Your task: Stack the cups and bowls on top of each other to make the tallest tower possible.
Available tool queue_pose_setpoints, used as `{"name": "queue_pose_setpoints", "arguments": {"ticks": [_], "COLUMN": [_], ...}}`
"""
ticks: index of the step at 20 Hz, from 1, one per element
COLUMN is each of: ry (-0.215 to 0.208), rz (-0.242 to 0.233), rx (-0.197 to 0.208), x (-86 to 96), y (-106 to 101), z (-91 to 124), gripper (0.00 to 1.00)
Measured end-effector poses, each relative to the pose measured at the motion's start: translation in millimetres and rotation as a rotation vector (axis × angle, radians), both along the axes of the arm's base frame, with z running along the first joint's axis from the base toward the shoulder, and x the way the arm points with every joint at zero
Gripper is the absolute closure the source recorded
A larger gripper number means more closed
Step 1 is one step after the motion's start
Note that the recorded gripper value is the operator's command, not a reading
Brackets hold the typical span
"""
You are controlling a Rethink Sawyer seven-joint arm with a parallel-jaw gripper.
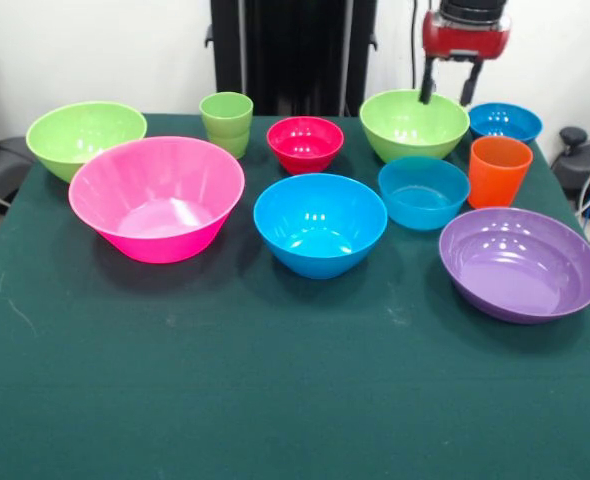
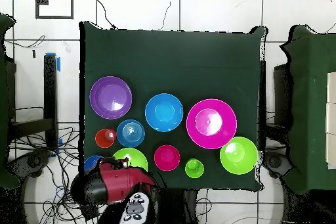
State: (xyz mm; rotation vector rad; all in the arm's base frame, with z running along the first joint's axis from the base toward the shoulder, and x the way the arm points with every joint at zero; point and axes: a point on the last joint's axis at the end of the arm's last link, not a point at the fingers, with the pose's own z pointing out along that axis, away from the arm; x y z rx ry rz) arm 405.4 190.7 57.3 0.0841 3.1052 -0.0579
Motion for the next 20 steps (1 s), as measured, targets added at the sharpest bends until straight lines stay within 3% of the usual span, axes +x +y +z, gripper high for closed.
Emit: {"name": "queue_pose_setpoints", "arguments": {"ticks": [7, 11, 20], "ry": [-0.032, -0.032, 0.007], "rz": [-0.078, -0.096, -0.062], "rx": [0.001, -0.001, 0.004], "x": [27.9, 34.9, 32.5], "y": [-63, -88, -121], "z": [20, 30, 30], "gripper": [0.00, 0.00, 0.00]}}
